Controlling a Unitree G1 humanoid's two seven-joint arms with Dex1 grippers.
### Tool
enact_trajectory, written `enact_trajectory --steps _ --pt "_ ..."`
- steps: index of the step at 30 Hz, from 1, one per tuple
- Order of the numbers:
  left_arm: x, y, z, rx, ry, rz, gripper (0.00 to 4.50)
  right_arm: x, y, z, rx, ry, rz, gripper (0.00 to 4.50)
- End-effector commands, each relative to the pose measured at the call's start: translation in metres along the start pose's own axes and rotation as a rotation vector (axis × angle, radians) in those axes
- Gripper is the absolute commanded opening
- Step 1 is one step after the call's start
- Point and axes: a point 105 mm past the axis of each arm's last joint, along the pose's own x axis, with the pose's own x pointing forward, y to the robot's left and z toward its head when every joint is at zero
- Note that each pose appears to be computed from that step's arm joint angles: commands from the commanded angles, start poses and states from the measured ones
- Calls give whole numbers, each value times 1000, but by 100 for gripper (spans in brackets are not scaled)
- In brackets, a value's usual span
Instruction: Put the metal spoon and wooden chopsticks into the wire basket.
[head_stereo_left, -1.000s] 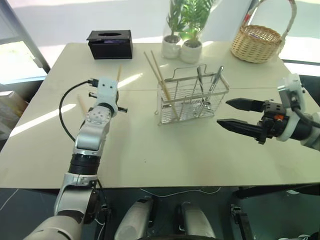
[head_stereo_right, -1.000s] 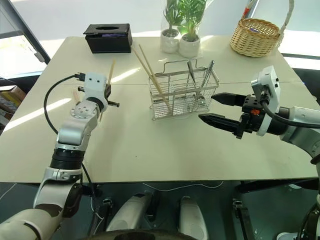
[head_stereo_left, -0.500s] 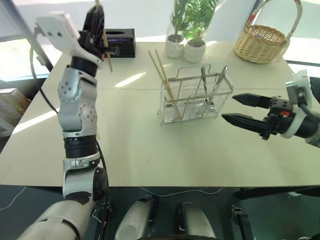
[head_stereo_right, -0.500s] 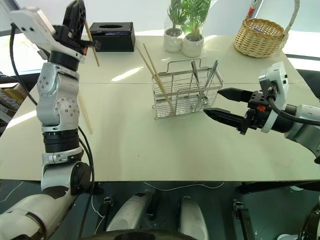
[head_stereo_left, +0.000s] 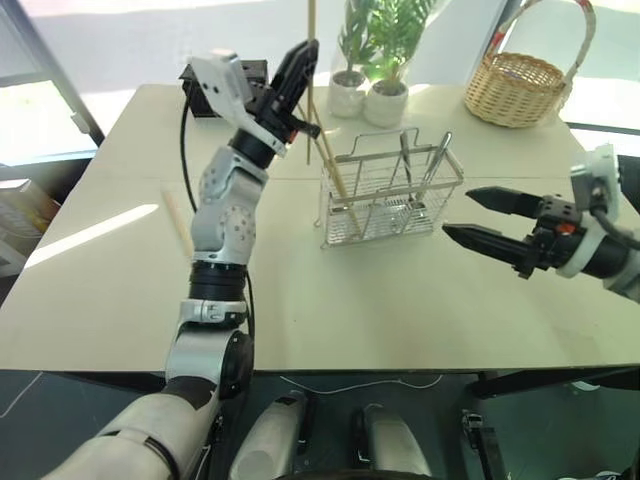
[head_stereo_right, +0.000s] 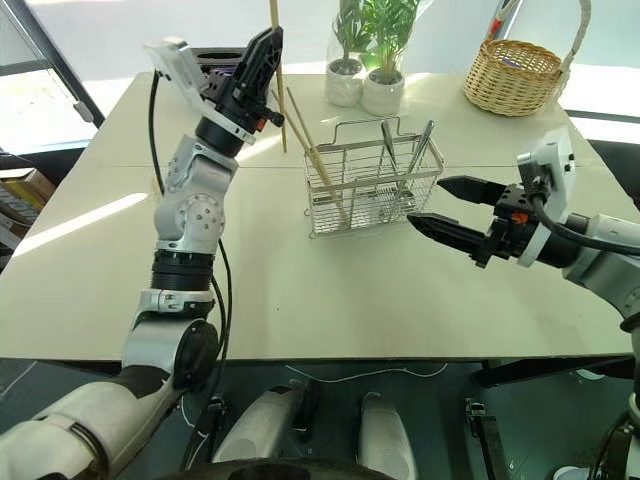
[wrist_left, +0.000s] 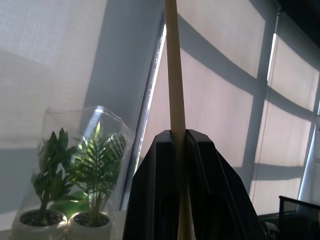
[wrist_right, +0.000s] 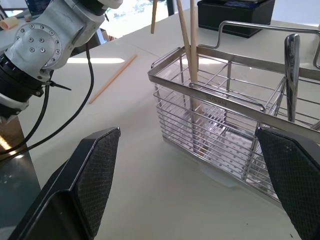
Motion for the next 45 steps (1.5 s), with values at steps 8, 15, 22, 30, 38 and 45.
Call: enact_trajectory --steps 8,15,22,30,38,45 --pt "20 -32 -16 -27 -26 -111 4 -3 6 13 -49 -68 -19 450" --pt "19 -49 -43 -26 27 -156 4 -2 6 11 -45 -74 -30 450" --pt "8 -57 -67 -23 83 -168 42 -3 5 13 -53 -85 -42 450" --pt "5 -53 -69 -2 90 -140 409 -2 4 13 -53 -91 -47 450" --pt "17 -35 -40 -9 5 -38 409 0 3 13 -53 -89 -36 450" --pt "9 92 15 226 74 772 409 9 18 24 -37 -103 67 450"
